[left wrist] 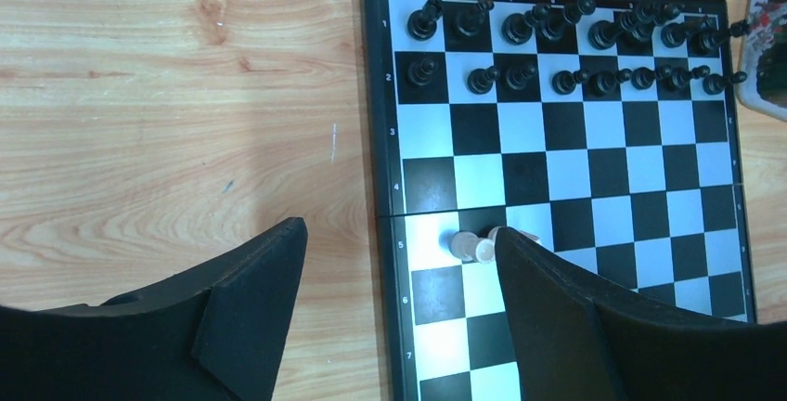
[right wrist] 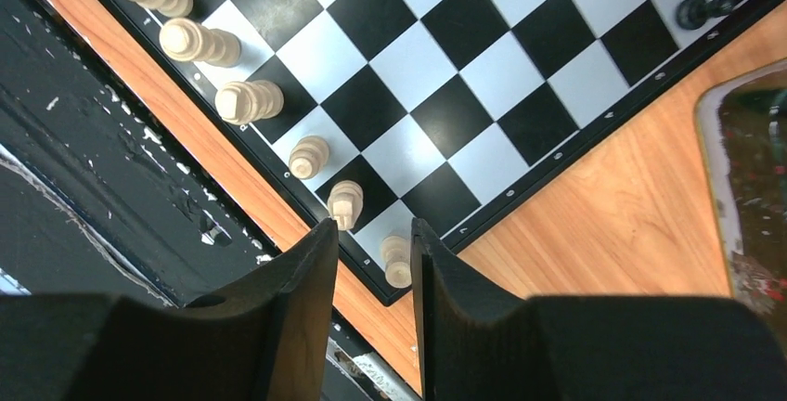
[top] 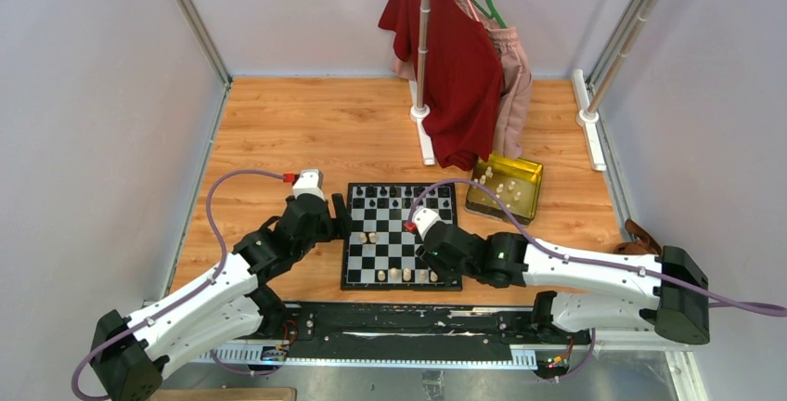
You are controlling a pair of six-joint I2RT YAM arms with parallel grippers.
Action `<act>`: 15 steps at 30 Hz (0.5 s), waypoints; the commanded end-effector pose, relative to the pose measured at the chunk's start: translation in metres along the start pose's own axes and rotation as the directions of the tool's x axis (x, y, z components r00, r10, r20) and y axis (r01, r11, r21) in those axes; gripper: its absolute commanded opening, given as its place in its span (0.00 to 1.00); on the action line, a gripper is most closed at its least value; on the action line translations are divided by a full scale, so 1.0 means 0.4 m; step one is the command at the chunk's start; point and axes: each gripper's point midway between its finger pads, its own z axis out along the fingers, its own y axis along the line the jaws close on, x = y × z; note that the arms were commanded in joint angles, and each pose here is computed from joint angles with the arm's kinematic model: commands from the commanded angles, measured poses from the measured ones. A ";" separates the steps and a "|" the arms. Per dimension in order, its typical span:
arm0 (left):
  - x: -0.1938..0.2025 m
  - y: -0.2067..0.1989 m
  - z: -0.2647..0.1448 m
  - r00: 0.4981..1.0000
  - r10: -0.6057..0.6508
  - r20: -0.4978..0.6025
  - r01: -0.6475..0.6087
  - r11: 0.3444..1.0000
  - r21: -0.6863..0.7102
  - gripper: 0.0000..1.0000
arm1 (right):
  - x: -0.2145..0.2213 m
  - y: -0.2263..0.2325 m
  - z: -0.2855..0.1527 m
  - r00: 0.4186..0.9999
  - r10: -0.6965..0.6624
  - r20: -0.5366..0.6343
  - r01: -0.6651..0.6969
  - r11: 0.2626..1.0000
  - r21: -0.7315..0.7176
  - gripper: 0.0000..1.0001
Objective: Set up the chess pieces on the board
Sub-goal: Place the chess piece on the chessboard, then pick up the chess piece from the chessboard.
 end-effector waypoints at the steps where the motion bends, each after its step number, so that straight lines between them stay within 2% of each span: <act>1: 0.008 -0.033 -0.003 1.000 0.011 -0.030 -0.009 0.999 0.048 0.78 | -0.050 -0.023 -0.044 0.997 -0.027 0.067 0.024 0.999 0.046 0.39; 15: 0.074 -0.111 0.025 0.985 0.157 -0.073 -0.146 0.979 0.140 0.76 | -0.079 -0.052 -0.068 0.993 -0.045 0.108 0.034 0.995 0.098 0.39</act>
